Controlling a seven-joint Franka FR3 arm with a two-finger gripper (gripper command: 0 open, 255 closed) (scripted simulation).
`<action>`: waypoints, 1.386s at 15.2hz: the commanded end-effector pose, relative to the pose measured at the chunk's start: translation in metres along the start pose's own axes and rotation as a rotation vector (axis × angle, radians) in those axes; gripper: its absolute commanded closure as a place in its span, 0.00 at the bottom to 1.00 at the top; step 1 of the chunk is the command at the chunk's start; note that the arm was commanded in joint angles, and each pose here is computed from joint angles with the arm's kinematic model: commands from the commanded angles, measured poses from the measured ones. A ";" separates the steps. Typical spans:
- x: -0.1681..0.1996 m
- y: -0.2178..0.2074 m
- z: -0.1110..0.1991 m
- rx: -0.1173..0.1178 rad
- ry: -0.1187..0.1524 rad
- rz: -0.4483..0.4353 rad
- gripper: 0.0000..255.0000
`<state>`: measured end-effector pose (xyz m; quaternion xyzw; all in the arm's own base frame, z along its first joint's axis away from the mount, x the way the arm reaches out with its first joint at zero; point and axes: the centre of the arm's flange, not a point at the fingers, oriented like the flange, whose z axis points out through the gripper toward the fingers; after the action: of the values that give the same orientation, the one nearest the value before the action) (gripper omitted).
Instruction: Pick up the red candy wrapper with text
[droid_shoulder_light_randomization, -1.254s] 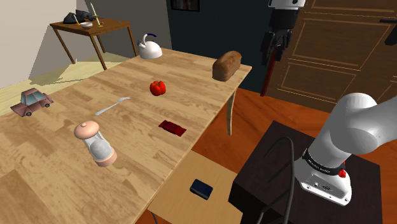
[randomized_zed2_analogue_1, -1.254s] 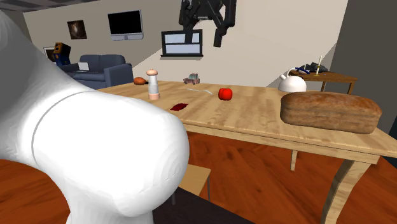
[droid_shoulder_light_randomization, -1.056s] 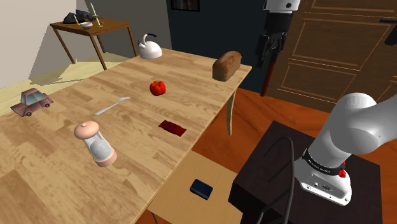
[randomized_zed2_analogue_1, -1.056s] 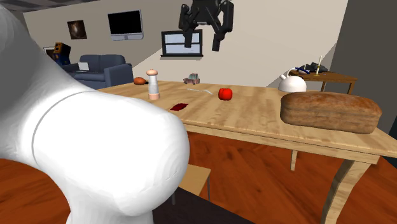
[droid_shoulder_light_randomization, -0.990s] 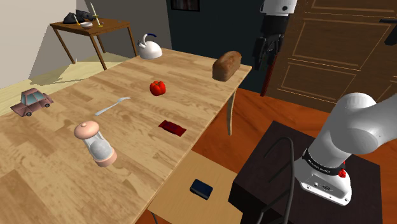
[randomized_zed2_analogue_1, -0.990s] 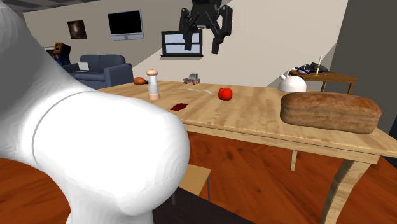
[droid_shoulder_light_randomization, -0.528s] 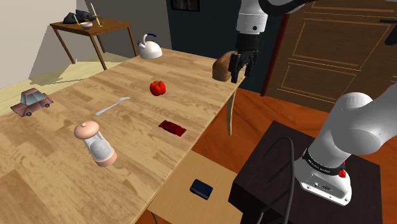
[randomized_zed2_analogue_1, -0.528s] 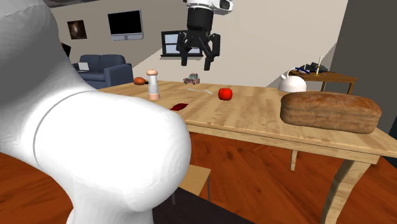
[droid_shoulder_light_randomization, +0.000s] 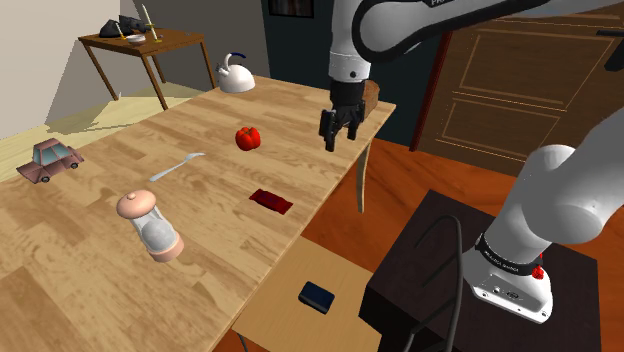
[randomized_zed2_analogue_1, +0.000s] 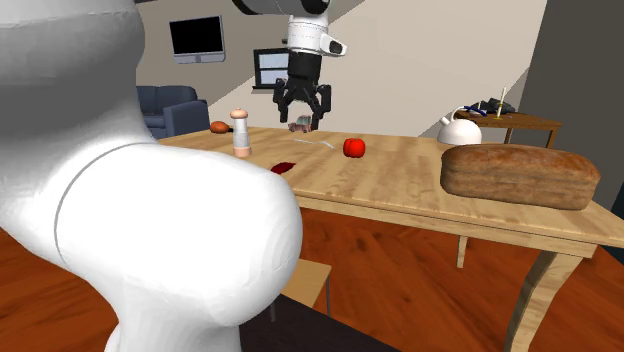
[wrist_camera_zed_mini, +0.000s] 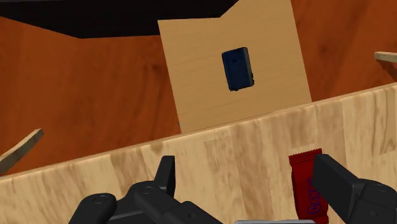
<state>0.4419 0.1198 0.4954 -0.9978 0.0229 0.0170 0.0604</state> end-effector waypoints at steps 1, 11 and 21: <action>0.019 -0.013 0.017 0.001 0.002 -0.014 0.00; 0.094 -0.091 0.091 0.004 0.008 -0.082 0.00; 0.139 -0.141 0.153 0.006 0.012 -0.125 0.00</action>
<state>0.5812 0.2707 0.3590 -0.9972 -0.0387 0.0077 0.0639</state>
